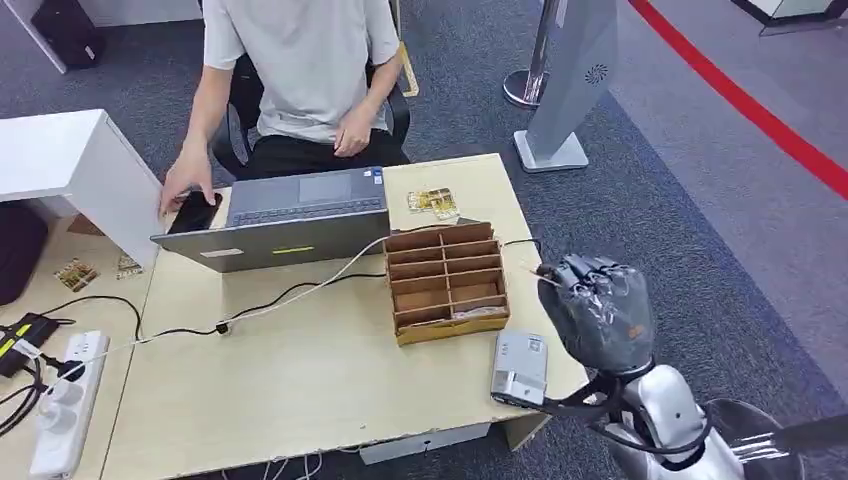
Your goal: Pass the card to the sensor for recognition and then transmit it.
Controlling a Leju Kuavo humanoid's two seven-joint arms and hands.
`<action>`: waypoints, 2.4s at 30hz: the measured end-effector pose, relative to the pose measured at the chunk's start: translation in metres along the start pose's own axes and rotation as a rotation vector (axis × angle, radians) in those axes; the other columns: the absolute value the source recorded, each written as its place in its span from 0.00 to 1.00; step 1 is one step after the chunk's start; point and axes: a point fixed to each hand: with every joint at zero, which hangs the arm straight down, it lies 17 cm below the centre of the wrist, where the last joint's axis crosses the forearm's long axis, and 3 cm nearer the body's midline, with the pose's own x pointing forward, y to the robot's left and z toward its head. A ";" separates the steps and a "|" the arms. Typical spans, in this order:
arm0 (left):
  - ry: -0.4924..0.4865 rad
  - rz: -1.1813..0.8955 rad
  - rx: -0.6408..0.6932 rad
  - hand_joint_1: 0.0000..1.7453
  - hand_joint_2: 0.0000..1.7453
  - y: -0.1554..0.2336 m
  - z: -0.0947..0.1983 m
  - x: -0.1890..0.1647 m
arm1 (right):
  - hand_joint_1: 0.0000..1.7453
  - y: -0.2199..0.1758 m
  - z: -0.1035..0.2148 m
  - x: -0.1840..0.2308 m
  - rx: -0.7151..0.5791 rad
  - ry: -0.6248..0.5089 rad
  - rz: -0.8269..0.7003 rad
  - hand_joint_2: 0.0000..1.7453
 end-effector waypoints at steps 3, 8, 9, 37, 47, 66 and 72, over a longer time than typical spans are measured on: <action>0.000 -0.004 -0.002 0.00 1.00 0.000 0.000 0.000 | 1.00 0.014 0.012 0.005 0.045 -0.008 0.030 1.00; -0.001 -0.012 -0.008 0.00 1.00 -0.001 0.000 0.001 | 1.00 0.046 0.031 0.007 0.130 0.002 0.051 1.00; -0.001 -0.013 -0.009 0.00 1.00 -0.001 0.000 0.001 | 1.00 0.052 0.035 0.007 0.148 0.006 0.052 1.00; 0.000 -0.006 -0.011 0.00 1.00 -0.001 0.000 0.001 | 1.00 0.152 0.128 -0.018 0.460 0.148 0.050 1.00; 0.001 -0.007 -0.012 0.00 1.00 -0.001 0.000 0.001 | 1.00 0.165 0.157 -0.019 0.521 0.172 0.049 1.00; 0.005 -0.052 -0.014 0.00 1.00 -0.001 0.000 -0.001 | 1.00 0.029 -0.018 -0.060 0.087 0.075 0.131 1.00; 0.010 -0.088 -0.026 0.00 1.00 -0.003 0.001 0.001 | 1.00 -0.038 -0.133 -0.085 -0.046 0.010 0.229 1.00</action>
